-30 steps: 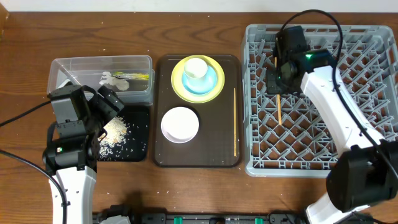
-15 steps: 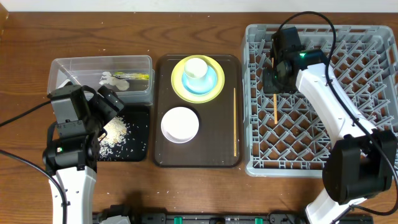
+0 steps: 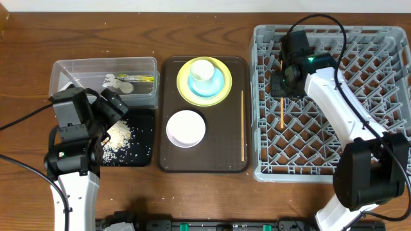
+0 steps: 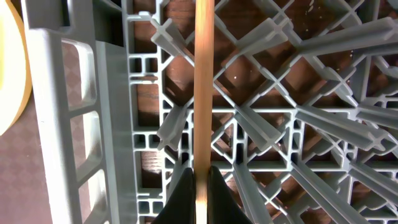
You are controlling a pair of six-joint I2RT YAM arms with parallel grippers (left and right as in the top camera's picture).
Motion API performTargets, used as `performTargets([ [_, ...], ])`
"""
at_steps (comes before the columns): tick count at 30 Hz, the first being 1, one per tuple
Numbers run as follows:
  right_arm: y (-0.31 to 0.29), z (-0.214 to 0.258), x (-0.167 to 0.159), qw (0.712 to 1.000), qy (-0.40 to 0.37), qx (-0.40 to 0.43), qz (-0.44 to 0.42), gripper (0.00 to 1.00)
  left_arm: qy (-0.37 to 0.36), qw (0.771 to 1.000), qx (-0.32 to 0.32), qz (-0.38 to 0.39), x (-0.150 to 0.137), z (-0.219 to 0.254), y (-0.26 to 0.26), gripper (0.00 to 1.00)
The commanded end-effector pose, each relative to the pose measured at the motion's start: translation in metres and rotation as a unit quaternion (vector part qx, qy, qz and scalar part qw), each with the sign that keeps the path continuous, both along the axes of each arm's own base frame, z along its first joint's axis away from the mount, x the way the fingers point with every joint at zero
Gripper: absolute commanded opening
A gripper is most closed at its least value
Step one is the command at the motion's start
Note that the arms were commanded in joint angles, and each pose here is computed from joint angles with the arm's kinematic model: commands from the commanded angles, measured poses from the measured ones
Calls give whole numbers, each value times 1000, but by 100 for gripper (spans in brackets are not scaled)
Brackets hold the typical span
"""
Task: Sort waste into correct bins and load items into the dishwasher rack
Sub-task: 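Insert the chopstick upright into the rack and open the right gripper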
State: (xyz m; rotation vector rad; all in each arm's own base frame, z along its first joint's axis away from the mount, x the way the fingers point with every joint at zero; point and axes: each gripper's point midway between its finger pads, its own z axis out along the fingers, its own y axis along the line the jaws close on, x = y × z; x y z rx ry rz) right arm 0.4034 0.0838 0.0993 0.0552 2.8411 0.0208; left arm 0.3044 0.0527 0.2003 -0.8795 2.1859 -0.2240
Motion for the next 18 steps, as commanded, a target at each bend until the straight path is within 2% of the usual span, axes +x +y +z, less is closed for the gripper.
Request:
performTargets([
  [1,-3,-7,-3,1000,9,3,-11,1,-8,1000,4,4,2,8,3,93],
  [18,7,-20,-2,1000,3,27,-3,2,-8,1000,4,3,2,8,3,93],
])
